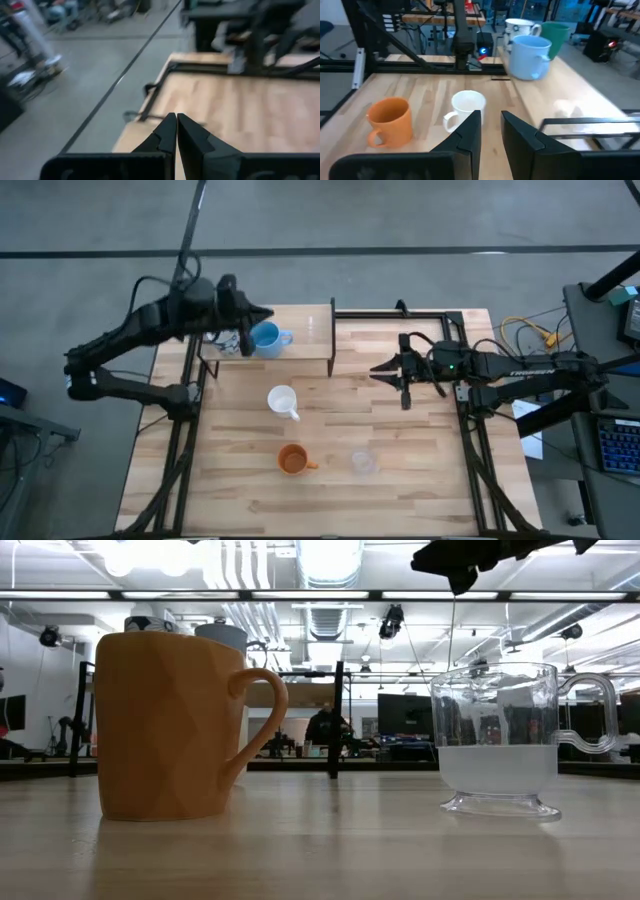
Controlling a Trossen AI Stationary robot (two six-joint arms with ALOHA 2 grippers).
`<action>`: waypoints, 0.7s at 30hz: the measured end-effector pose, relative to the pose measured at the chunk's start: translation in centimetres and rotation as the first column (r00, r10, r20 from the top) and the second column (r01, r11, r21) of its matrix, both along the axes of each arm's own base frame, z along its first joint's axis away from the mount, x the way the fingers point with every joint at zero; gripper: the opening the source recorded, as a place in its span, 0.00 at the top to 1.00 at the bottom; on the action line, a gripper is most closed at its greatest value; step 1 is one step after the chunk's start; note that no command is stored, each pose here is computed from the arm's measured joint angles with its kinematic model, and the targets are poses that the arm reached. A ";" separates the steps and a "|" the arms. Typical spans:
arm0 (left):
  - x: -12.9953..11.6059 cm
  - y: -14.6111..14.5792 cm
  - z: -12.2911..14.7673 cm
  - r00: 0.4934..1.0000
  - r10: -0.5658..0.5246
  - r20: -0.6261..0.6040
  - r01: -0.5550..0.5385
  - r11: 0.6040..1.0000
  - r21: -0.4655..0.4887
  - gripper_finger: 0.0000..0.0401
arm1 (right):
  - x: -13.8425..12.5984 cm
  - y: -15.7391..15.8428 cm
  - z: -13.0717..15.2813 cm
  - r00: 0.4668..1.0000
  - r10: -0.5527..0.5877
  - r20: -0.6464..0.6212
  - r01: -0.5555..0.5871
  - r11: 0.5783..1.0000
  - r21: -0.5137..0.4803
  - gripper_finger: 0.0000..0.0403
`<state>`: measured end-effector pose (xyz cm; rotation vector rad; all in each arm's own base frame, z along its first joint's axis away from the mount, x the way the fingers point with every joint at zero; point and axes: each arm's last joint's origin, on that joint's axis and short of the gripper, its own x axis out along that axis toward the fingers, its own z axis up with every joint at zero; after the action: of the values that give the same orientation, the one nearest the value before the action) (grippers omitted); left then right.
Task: Stack small to large cups/mugs on shelf
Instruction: Put the white mug on the shelf
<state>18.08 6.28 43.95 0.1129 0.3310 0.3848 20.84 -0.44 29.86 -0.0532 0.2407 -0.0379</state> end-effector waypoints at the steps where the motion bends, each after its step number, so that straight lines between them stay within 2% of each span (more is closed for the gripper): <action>1: 0.0 -0.5 -0.3 1.000 -0.021 0.021 0.021 1.000 -0.007 1.00 | 0.3 0.2 -0.1 1.000 0.008 -0.002 -0.008 1.000 0.009 0.83; 12: 0.0 -5.3 -4.9 0.949 -0.249 0.192 0.261 0.964 -0.043 1.00 | 3.2 2.6 -2.0 0.996 0.079 -0.042 -0.073 0.990 0.121 0.83; 17: 0.5 -7.5 -7.1 0.902 -0.336 0.270 0.373 0.923 -0.099 1.00 | 4.5 4.5 -2.5 0.985 0.133 -0.111 -0.114 0.979 0.166 0.83; 21: 0.8 -9.5 -8.5 0.855 -0.409 0.318 0.470 0.871 -0.144 1.00 | 5.3 6.2 -2.7 0.962 0.172 -0.213 -0.130 0.971 0.200 0.83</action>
<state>18.88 -3.18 35.46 -0.0815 0.0580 -0.0997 26.13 5.73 27.20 0.1100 0.4693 0.1446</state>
